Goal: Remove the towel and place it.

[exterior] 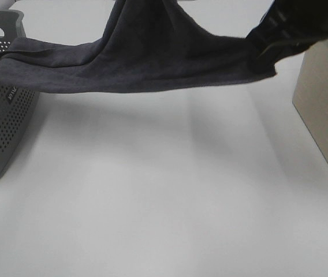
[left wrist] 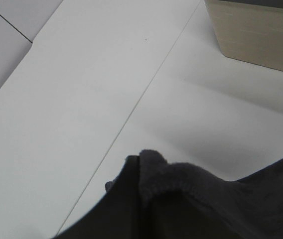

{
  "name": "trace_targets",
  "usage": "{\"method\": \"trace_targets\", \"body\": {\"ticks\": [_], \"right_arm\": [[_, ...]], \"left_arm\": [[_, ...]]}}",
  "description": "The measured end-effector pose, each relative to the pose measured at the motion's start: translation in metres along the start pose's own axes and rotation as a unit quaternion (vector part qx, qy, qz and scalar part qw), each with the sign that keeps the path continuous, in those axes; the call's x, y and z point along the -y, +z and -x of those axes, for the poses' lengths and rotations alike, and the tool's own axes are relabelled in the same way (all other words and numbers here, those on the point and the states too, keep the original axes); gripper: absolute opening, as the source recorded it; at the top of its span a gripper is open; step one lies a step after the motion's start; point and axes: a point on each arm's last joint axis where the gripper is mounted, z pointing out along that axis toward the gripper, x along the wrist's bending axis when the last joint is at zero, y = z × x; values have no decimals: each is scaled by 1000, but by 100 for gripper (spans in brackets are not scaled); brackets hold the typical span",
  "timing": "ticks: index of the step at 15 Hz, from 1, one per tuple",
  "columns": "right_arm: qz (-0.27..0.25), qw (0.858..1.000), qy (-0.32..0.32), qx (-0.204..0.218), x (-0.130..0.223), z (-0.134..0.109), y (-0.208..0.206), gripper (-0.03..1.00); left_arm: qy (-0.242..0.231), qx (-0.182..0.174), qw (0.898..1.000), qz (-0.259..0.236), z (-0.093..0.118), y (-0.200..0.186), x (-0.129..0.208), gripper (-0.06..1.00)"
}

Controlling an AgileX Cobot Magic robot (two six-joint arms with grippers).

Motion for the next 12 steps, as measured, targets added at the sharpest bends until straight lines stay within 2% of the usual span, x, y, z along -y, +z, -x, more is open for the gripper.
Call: {"method": "trace_targets", "body": {"ticks": [3, 6, 8, 9, 12], "right_arm": [[59, 991, -40, 110, -31, 22, -44, 1], [110, 974, -65, 188, -57, 36, -76, 1], [162, 958, -73, 225, -78, 43, -98, 1], [197, 946, -76, 247, -92, 47, -112, 1], [251, 921, -96, 282, -112, 52, -118, 1]], "left_arm": [[10, -34, 999, 39, -6, -1, -7, 0], [41, -97, 990, 90, -17, -3, -17, 0], [48, -130, 982, 127, -26, -6, -22, 0], [48, -153, 975, 152, -36, -8, -23, 0], [42, -197, 963, 181, -61, -13, -18, 0]]}}
